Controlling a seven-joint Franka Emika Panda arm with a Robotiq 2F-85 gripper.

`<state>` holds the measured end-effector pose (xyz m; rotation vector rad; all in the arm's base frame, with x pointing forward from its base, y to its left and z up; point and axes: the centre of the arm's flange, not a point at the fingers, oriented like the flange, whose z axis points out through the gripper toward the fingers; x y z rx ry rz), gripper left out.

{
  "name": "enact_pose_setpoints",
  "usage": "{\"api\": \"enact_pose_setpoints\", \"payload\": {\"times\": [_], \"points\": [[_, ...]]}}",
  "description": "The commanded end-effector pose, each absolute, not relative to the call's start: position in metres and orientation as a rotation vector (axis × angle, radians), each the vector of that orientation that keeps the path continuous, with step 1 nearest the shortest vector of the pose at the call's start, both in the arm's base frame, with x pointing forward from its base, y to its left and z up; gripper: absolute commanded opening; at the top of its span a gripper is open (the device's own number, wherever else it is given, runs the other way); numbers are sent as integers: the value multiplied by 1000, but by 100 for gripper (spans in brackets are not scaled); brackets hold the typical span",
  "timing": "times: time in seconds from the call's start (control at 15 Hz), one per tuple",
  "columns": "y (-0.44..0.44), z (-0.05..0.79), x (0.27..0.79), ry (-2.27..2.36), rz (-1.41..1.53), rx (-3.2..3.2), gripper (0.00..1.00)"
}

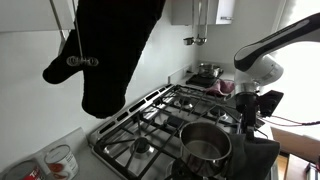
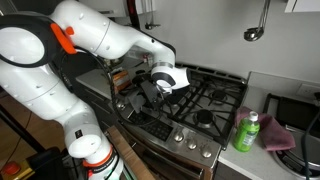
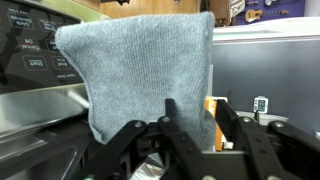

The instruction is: Move the silver pot forwards

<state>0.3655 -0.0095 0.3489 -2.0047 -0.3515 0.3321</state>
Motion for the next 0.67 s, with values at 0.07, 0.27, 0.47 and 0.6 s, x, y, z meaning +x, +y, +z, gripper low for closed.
{"api": "enact_pose_setpoints", "payload": {"times": [0.07, 0.27, 0.47, 0.6], "points": [[-15, 358, 366, -312, 347, -2072, 84], [-28, 380, 359, -249, 336, -2175, 100], [-44, 415, 350, -199, 288, -2299, 100], [-50, 449, 342, -175, 260, -2386, 100]]}}
